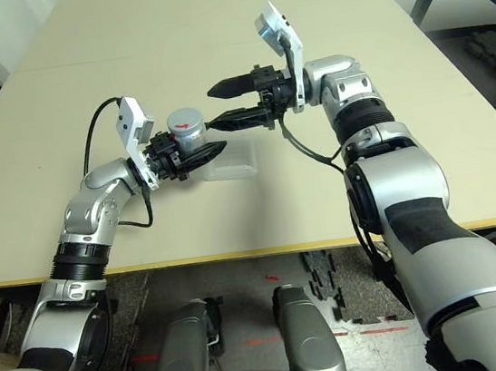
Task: Pour the medicine from the bottle into the box.
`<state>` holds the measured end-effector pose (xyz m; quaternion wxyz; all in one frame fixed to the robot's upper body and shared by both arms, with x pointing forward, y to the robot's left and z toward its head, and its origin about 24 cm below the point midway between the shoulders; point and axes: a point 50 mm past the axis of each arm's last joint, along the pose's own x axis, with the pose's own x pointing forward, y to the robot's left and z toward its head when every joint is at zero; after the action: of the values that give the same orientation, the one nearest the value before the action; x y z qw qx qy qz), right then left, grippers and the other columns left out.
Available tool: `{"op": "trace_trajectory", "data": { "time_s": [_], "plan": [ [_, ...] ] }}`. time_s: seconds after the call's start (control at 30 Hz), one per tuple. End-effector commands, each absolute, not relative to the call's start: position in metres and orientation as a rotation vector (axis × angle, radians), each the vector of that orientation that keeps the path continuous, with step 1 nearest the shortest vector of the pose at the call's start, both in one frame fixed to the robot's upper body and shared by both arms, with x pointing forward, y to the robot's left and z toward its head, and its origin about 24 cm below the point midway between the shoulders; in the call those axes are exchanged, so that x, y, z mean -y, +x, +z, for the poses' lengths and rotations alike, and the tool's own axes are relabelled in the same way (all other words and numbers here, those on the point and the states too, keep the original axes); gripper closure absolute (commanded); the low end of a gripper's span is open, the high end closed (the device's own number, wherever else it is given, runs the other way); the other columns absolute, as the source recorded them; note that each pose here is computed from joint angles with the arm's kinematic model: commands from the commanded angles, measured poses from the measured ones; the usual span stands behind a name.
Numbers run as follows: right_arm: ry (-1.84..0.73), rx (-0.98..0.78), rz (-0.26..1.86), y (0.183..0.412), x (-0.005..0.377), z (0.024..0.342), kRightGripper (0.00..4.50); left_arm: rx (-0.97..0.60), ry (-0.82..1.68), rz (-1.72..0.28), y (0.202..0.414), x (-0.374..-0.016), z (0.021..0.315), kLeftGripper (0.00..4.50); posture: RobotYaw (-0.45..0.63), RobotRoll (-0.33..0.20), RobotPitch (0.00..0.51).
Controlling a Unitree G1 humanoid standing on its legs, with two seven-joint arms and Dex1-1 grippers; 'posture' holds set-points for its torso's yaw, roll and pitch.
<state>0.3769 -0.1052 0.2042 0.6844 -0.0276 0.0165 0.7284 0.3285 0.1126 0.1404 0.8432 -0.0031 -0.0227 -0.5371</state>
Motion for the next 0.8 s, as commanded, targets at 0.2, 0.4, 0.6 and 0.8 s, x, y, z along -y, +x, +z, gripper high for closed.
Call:
{"op": "trace_trajectory", "data": {
  "time_s": [0.2,0.4,0.6,0.8],
  "plan": [
    [-0.091,-0.027,1.687,0.374,0.087,0.202,0.0,0.043,0.003,-1.158,0.328,-0.108,0.139,1.82,-0.04,0.0,0.124],
    [-0.112,-0.018,1.671,0.375,0.083,0.201,0.38,0.043,0.004,-1.153,0.328,-0.109,0.139,1.82,-0.04,0.0,0.124],
    [-0.058,0.009,1.66,0.376,0.085,0.206,1.91,0.04,0.002,-1.153,0.327,-0.109,0.138,1.82,-0.04,0.0,0.125],
    [0.114,0.042,1.633,0.378,0.089,0.216,1.91,0.037,-0.001,-1.152,0.327,-0.108,0.137,1.82,-0.04,0.0,0.127]
  ]
}}
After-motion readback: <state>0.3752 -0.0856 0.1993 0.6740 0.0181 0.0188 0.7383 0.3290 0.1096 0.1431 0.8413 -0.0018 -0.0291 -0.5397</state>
